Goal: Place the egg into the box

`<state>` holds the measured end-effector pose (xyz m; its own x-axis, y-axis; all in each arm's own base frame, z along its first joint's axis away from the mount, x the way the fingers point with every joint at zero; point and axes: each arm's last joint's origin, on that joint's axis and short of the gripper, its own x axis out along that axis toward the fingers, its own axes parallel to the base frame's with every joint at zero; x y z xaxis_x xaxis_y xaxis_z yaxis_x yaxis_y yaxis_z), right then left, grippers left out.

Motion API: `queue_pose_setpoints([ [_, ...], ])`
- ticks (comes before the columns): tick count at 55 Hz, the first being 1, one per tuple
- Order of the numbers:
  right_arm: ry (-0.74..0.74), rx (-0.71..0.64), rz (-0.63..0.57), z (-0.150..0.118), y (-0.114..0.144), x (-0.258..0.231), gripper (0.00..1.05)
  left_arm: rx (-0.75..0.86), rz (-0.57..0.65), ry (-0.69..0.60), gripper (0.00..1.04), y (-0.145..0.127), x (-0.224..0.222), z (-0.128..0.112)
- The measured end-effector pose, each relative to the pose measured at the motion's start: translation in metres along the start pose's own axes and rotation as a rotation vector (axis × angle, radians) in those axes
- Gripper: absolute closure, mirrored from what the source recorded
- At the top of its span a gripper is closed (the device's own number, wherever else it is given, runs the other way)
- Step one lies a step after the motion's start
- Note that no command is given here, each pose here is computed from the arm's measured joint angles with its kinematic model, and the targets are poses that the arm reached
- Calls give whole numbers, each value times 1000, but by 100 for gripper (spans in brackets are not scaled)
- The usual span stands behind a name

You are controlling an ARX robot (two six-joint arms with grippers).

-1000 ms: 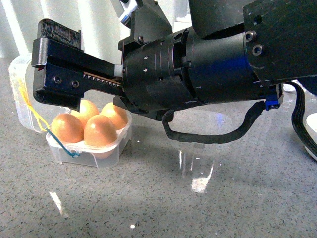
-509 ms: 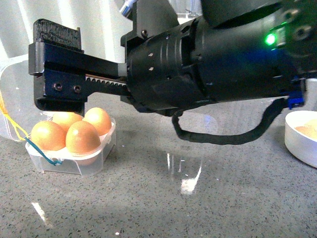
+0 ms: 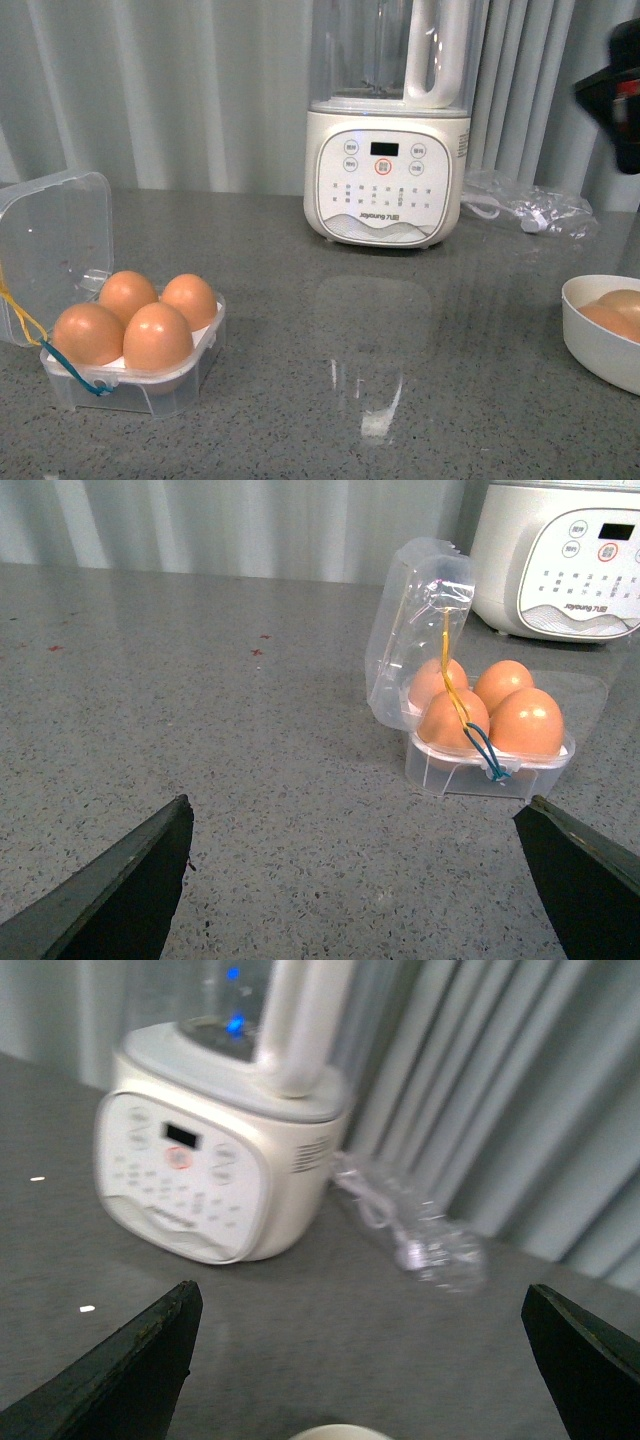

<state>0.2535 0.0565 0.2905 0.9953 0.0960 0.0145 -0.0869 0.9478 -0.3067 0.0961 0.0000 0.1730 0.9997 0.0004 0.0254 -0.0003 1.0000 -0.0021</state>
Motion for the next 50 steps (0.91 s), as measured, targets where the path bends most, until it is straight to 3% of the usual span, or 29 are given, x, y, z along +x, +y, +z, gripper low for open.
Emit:
queue_pose_setpoints([
  [10,-107,-154,-217,2,-45,-40,9,0,0,0,7,0,0,0],
  [13,-35,-32,-127,-8,-49,-54,21,0,0,0,7,0,0,0],
  [20,33,201,-90,-45,-36,-80,45,0,0,0,7,0,0,0],
  [32,39,286,-90,-72,-26,-97,80,0,0,0,7,0,0,0],
  [37,40,295,-90,-84,-22,-106,102,0,0,0,7,0,0,0],
  [50,34,300,-91,-104,-14,-123,101,0,0,0,7,0,0,0],
])
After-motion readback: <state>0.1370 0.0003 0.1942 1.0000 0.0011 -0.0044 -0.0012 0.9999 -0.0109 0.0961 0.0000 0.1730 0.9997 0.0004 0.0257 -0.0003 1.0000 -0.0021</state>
